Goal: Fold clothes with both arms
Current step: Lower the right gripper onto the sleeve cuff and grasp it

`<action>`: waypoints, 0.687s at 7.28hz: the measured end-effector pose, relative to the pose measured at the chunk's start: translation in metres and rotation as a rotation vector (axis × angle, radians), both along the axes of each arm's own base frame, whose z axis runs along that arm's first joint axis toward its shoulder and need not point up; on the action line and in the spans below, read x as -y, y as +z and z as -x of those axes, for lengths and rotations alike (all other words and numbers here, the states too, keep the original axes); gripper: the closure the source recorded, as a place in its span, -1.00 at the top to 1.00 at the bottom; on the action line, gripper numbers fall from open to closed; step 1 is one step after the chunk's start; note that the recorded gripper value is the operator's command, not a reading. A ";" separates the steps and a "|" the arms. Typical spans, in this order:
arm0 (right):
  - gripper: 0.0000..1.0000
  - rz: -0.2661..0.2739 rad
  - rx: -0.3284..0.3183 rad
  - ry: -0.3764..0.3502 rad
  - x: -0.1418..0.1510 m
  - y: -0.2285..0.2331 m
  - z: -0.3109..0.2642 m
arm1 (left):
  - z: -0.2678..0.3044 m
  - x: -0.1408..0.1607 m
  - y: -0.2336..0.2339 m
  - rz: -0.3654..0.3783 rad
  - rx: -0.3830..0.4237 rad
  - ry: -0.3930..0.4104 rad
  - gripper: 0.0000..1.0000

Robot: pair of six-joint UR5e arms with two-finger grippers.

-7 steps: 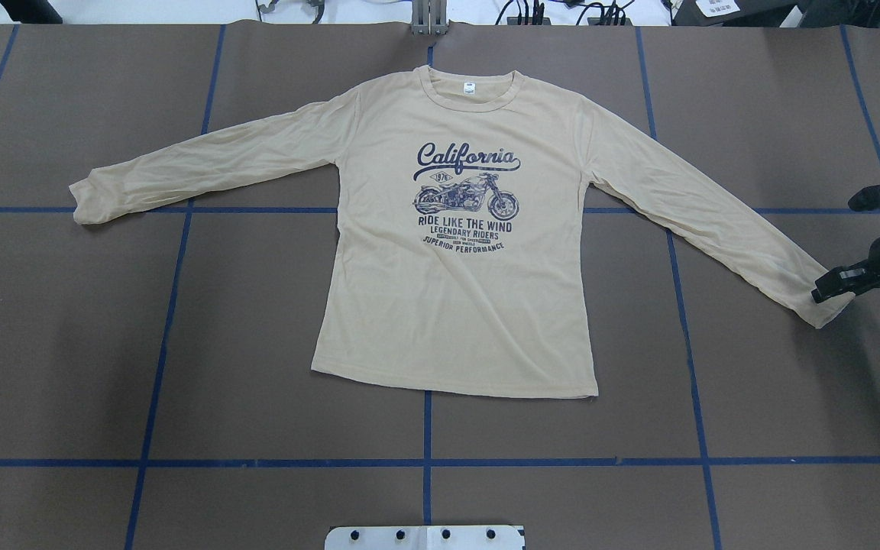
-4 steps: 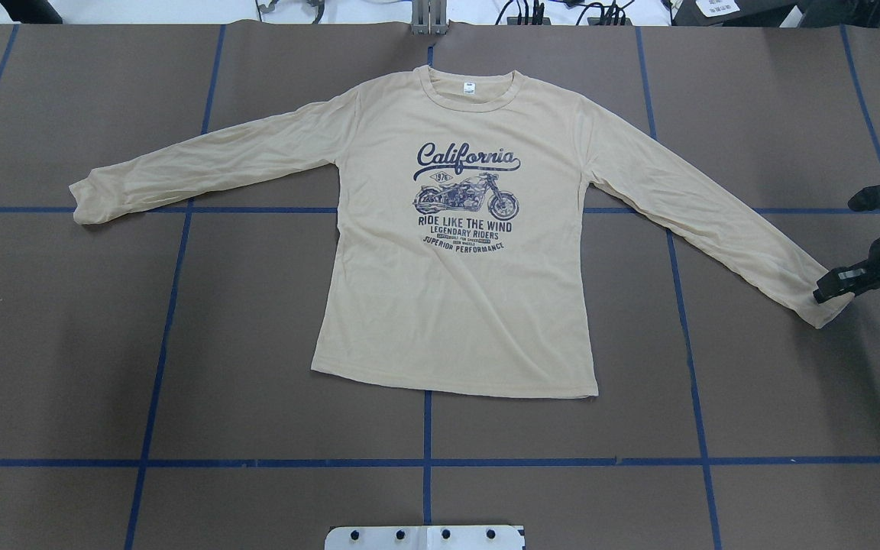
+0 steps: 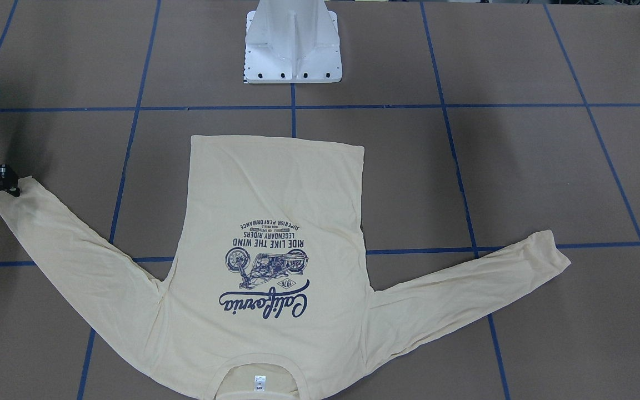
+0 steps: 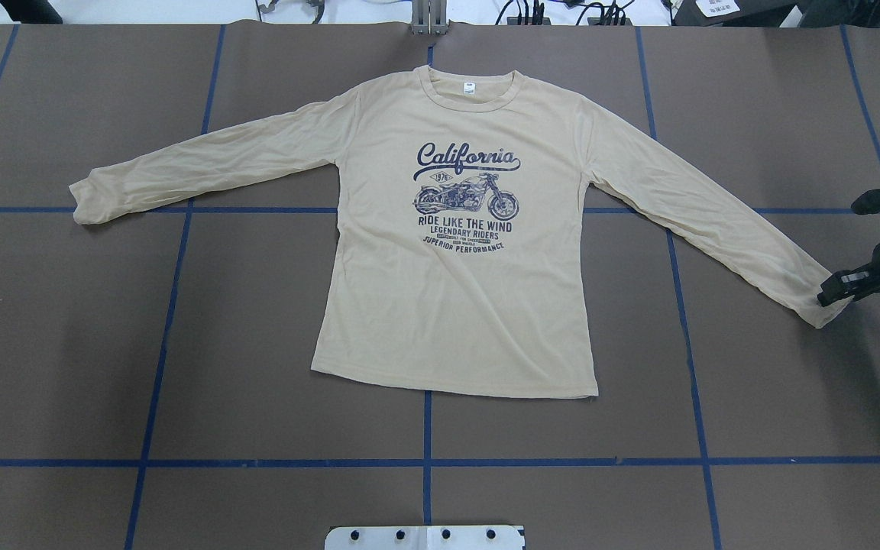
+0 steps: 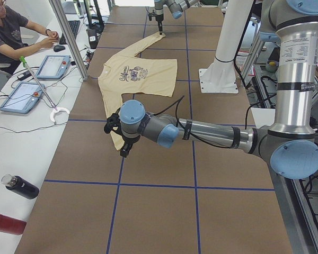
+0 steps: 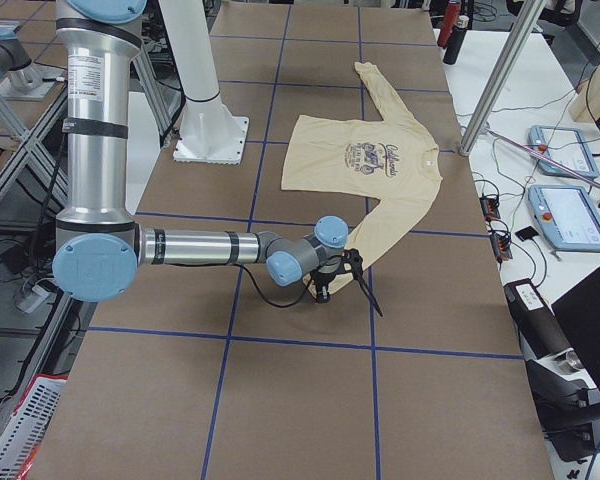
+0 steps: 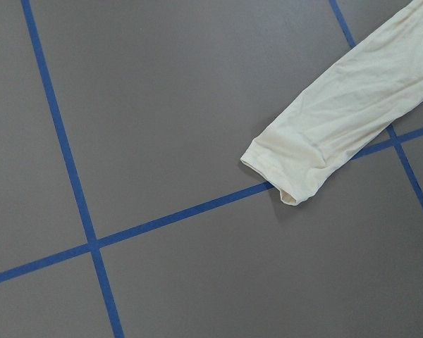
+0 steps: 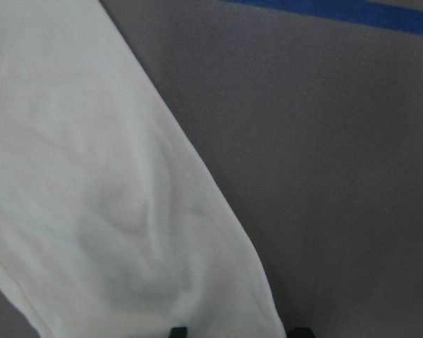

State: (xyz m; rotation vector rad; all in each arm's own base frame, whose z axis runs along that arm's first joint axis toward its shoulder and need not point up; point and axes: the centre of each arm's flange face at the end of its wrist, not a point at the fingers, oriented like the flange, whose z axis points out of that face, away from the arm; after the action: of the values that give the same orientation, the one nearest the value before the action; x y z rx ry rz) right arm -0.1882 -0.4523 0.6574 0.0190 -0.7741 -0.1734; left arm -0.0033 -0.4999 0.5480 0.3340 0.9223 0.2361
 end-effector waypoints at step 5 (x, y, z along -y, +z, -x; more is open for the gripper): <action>-1.00 -0.001 0.011 0.002 0.004 -0.002 0.001 | 0.000 -0.001 -0.003 -0.002 -0.001 0.000 1.00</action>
State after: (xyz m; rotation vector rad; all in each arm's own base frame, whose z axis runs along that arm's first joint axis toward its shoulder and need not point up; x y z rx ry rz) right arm -0.1887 -0.4563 0.6550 0.0214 -0.7852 -0.1722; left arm -0.0034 -0.4989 0.5449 0.3363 0.9230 0.2373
